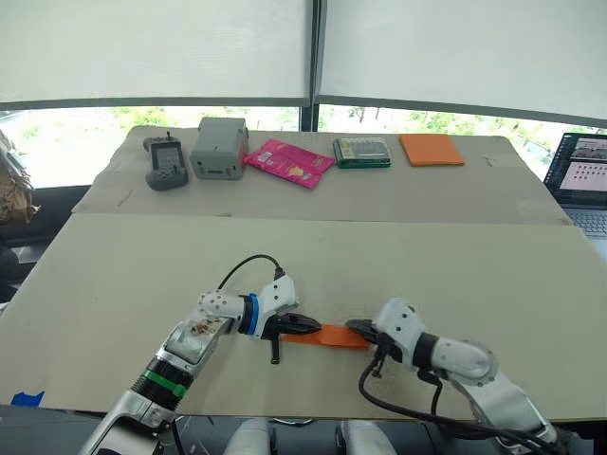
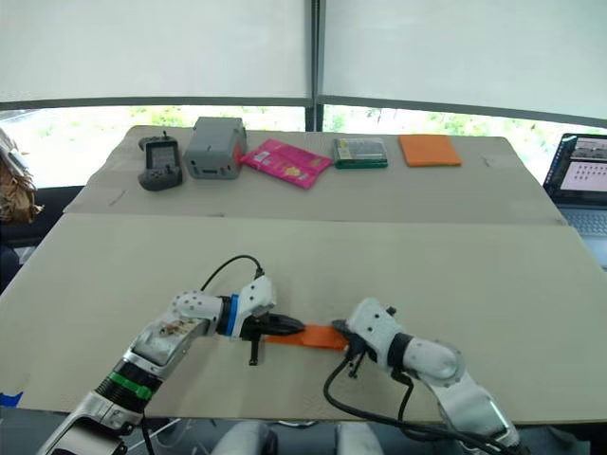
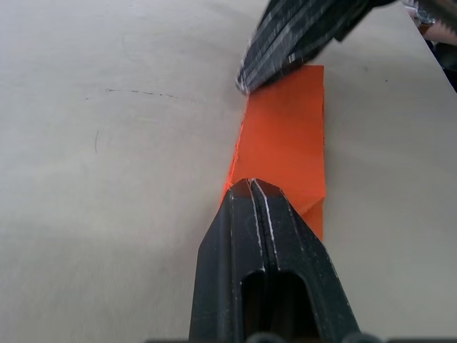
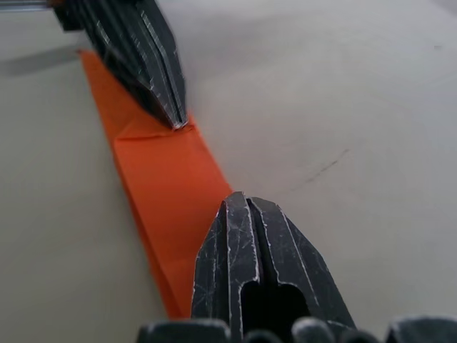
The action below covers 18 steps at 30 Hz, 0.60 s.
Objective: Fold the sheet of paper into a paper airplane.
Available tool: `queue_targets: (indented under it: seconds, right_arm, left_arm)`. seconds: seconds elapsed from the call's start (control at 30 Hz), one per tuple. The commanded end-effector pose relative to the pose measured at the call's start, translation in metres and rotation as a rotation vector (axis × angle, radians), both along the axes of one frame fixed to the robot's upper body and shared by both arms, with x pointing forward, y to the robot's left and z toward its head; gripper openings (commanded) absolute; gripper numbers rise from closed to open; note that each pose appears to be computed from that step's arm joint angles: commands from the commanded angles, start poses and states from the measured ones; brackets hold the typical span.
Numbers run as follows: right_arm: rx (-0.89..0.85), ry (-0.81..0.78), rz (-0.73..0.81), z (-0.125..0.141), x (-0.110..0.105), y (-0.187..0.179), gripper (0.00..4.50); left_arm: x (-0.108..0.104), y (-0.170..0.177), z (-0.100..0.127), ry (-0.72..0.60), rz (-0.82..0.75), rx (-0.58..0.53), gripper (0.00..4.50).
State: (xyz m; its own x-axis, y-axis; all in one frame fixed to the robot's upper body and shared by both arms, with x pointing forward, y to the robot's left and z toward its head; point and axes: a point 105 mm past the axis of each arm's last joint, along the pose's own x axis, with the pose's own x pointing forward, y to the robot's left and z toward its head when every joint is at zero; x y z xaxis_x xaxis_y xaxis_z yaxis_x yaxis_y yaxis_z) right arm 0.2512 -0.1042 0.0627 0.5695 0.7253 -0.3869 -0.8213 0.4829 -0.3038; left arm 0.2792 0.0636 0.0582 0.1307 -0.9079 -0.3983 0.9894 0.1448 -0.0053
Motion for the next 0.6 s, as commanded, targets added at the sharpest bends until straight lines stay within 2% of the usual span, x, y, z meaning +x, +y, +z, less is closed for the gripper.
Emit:
queue_targets:
  seconds: [0.03,0.13,0.3,0.47,0.6]
  right_arm:
    - [-0.055,0.072,0.035,-0.02,-0.011,-0.002,0.05]
    - [-0.052,0.087,0.037,-0.025,-0.012,-0.003,0.05]
    - [-0.056,0.099,0.042,-0.032,-0.013,-0.005,0.05]
    - [-0.047,0.093,0.052,-0.031,-0.011,-0.003,0.05]
    - [0.058,0.011,0.055,0.0,0.002,0.003,0.05]
  left_arm:
    - [0.0,0.024,-0.02,0.053,0.088,0.082,0.0]
    - [0.001,0.037,-0.021,0.052,0.124,0.098,0.0]
    - [0.011,0.081,-0.017,0.038,0.244,0.152,0.0]
    - [0.011,0.103,-0.007,0.026,0.292,0.156,0.0]
    - [0.009,0.098,0.008,0.022,0.273,0.069,0.0]
